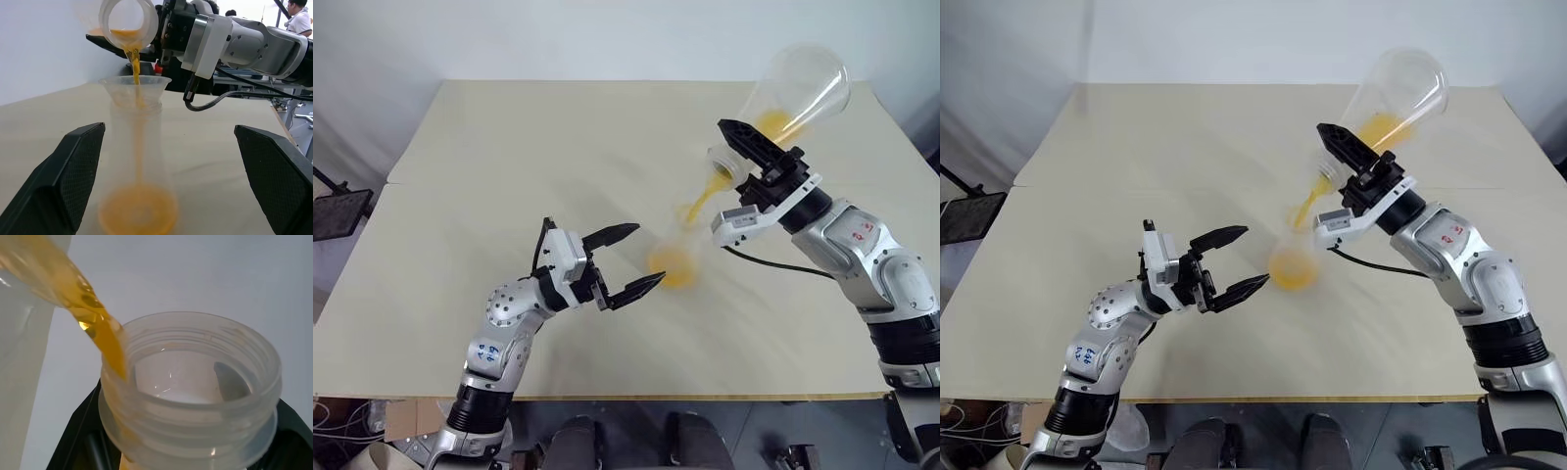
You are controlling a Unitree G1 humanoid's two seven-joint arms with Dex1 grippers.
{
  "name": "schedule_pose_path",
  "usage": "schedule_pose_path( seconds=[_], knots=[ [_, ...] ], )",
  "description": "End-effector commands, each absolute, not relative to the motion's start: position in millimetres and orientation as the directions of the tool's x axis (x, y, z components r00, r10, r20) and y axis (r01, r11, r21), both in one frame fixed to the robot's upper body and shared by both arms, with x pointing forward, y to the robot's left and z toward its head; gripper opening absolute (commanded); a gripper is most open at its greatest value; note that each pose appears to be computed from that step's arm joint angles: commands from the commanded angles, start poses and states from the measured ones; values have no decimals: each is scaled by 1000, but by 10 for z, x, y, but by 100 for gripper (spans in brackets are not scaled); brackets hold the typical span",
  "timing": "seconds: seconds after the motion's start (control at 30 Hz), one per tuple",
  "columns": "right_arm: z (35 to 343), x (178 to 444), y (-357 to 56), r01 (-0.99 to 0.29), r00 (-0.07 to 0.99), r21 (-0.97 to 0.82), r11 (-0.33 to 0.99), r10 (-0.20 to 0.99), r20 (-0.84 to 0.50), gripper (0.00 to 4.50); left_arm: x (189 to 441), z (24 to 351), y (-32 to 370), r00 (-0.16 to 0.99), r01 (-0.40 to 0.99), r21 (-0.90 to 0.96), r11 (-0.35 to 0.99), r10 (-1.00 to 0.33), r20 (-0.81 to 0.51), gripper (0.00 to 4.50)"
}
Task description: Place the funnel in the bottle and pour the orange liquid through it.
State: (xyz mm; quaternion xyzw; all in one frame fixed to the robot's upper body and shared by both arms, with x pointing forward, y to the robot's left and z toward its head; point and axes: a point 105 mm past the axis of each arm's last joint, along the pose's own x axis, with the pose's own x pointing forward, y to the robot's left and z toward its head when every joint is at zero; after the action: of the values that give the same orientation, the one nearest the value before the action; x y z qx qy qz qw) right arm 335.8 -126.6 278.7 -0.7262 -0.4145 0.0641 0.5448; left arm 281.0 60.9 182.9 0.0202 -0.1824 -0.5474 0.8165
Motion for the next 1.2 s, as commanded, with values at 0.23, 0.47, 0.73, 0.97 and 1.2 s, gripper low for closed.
schedule_pose_path(
  seconds=[0.23,0.47,0.73,0.97,1.2],
  knots=[
    [2971,3298,-1298,592,612,-804,-58,681,402,248,2784,1921,585,316,876,272,399,-899,302,450],
    [2986,3300,-1302,596,610,-801,-58,681,405,248,2784,1924,590,318,874,273,402,-898,304,450],
    [3000,3302,-1303,601,607,-797,-60,683,406,248,2775,1926,596,322,872,273,407,-896,306,450],
    [3003,3302,-1304,600,607,-797,-62,685,403,248,2768,1928,595,324,871,273,409,-895,307,450],
    [3001,3302,-1300,601,606,-796,-64,686,402,248,2771,1931,596,326,870,273,411,-894,308,450]
  ],
)
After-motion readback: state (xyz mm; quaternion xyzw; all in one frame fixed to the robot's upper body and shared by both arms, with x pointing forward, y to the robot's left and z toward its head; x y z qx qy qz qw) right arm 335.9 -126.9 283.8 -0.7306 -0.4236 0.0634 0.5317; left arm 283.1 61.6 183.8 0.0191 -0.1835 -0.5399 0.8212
